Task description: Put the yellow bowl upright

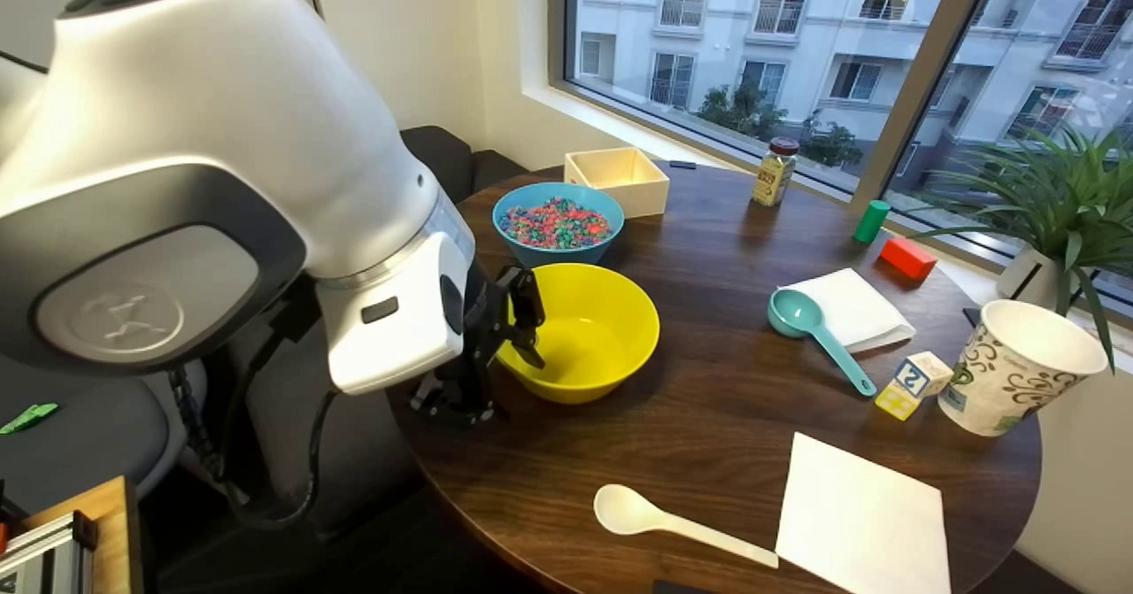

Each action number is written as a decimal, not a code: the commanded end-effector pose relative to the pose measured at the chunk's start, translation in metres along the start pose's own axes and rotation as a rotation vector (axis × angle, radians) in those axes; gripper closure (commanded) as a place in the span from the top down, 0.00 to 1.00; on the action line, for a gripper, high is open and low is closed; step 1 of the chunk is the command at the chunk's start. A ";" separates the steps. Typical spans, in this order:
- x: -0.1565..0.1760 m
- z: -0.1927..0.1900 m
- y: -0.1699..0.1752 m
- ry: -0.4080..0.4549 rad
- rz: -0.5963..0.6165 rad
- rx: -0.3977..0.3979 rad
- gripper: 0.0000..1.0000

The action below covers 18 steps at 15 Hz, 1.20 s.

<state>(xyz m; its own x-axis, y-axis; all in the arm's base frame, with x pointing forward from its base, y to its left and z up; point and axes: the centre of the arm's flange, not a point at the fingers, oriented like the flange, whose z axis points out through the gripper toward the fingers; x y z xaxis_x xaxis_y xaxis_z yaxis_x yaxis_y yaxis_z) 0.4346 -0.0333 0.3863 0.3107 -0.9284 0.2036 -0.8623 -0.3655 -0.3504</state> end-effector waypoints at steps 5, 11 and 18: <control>-0.003 -0.012 -0.004 0.032 -0.071 0.006 1.00; 0.005 -0.042 -0.020 0.099 -0.244 -0.068 1.00; -0.007 -0.080 -0.047 0.210 -0.573 -0.255 1.00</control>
<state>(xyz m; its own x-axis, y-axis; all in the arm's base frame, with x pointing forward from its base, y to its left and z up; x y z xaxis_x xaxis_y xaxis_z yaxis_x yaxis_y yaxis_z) 0.4403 -0.0153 0.4579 0.6192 -0.6582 0.4282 -0.7216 -0.6921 -0.0203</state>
